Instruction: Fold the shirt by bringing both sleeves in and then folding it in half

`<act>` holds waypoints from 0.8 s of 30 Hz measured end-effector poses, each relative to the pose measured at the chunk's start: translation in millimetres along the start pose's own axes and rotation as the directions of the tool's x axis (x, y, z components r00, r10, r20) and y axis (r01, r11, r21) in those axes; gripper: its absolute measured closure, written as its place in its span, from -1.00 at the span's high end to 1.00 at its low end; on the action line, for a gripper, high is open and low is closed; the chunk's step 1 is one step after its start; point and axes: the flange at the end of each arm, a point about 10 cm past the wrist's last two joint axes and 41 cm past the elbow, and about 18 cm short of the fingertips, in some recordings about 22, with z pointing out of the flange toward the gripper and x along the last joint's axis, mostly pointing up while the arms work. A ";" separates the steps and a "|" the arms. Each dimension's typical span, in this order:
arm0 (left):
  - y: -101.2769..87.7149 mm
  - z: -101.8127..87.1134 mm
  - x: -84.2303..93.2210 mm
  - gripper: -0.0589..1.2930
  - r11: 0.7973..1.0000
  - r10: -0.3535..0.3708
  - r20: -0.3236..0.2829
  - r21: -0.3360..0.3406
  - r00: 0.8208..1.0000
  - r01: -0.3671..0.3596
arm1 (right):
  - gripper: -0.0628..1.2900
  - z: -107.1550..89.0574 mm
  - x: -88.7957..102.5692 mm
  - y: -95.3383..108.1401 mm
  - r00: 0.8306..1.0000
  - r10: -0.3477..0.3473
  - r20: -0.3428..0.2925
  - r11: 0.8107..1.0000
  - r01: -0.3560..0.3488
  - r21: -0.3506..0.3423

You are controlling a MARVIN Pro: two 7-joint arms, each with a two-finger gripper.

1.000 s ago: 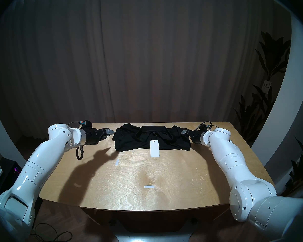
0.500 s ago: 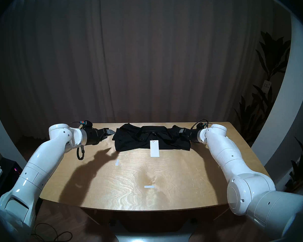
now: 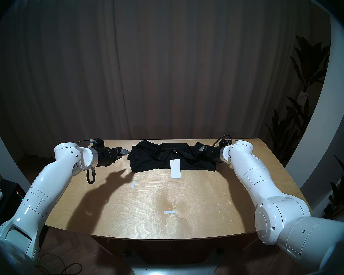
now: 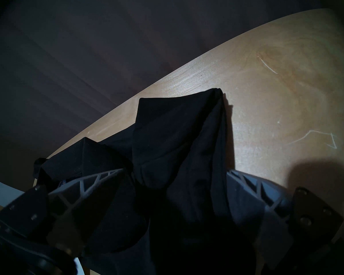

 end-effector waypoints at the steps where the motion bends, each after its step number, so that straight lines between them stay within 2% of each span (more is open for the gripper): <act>1: 0.0 0.0 -0.7 0.36 1.000 0.000 0.000 0.000 1.000 0.000 | 0.50 0.8 -1.2 0.0 1.000 0.002 0.001 1.000 -0.002 0.001; 3: -0.2 0.0 -2.2 0.32 1.000 0.000 0.000 0.000 1.000 0.000 | -0.25 5.2 -8.4 1.5 1.000 0.012 0.015 1.000 -0.012 -0.004; 4: -0.3 0.0 -2.8 0.30 1.000 0.000 0.000 0.000 1.000 0.000 | -0.39 7.3 -11.7 2.0 1.000 0.016 0.019 1.000 -0.016 -0.005; 7: -0.5 -0.4 -4.4 0.18 1.000 0.000 0.000 0.001 1.000 0.000 | -0.45 10.9 -11.8 0.0 1.000 0.022 0.001 1.000 -0.022 -0.003; 9: -1.0 -1.0 -5.5 0.11 1.000 0.000 -0.002 0.002 1.000 0.000 | -0.67 14.2 -11.1 -3.0 1.000 0.024 -0.009 1.000 -0.024 -0.004; 12: -1.6 -2.0 -6.7 0.03 1.000 0.000 -0.004 0.004 1.000 0.000 | -0.83 18.1 -10.7 -6.0 0.999 0.028 -0.020 1.000 -0.028 -0.005; 18: -3.3 -4.0 -9.2 0.01 1.000 -0.004 -0.008 0.005 1.000 0.004 | -0.84 21.1 -9.9 -10.7 0.999 0.031 -0.034 0.999 -0.031 0.007; 24: -5.7 -5.4 -10.9 -0.04 1.000 -0.011 -0.012 0.005 1.000 0.011 | -0.85 15.4 -2.5 -25.8 0.999 0.009 -0.047 0.998 -0.006 0.063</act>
